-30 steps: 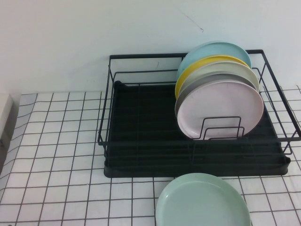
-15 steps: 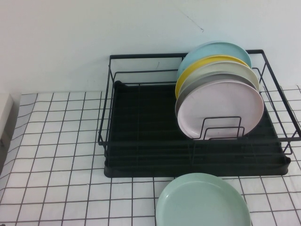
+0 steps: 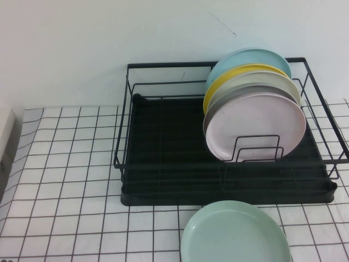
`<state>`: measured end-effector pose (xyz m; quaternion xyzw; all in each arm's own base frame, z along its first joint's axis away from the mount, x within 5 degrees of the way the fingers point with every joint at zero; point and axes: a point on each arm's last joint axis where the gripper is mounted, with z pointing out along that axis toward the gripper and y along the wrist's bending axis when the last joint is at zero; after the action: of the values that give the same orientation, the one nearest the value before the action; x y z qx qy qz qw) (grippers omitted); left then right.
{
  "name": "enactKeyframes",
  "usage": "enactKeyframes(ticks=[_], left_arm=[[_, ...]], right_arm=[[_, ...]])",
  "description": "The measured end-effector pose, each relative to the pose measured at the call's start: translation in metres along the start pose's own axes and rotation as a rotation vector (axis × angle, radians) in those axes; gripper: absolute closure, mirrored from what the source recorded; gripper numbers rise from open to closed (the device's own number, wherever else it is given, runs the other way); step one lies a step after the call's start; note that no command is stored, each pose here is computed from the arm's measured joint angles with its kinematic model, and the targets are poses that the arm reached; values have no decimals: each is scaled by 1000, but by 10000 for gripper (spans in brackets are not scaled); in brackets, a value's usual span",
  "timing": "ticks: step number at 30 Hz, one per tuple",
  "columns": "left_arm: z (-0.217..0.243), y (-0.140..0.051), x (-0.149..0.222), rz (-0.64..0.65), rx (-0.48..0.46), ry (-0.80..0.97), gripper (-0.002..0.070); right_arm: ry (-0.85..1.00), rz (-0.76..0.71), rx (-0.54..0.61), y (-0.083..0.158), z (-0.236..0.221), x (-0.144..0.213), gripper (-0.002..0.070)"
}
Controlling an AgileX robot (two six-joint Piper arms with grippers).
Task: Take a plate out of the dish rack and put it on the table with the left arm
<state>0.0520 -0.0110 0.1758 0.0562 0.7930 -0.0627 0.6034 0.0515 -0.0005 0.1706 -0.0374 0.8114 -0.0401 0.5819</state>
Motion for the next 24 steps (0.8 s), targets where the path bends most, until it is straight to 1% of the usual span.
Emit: enactKeyframes(ticks=[5, 24], left_arm=[[0, -1, 0, -30, 10, -1, 677], [0, -1, 0, -42, 15, -2, 677]], right_arm=[[0, 0, 0, 0, 0, 0, 679], [0, 0, 0, 0, 0, 0, 679]])
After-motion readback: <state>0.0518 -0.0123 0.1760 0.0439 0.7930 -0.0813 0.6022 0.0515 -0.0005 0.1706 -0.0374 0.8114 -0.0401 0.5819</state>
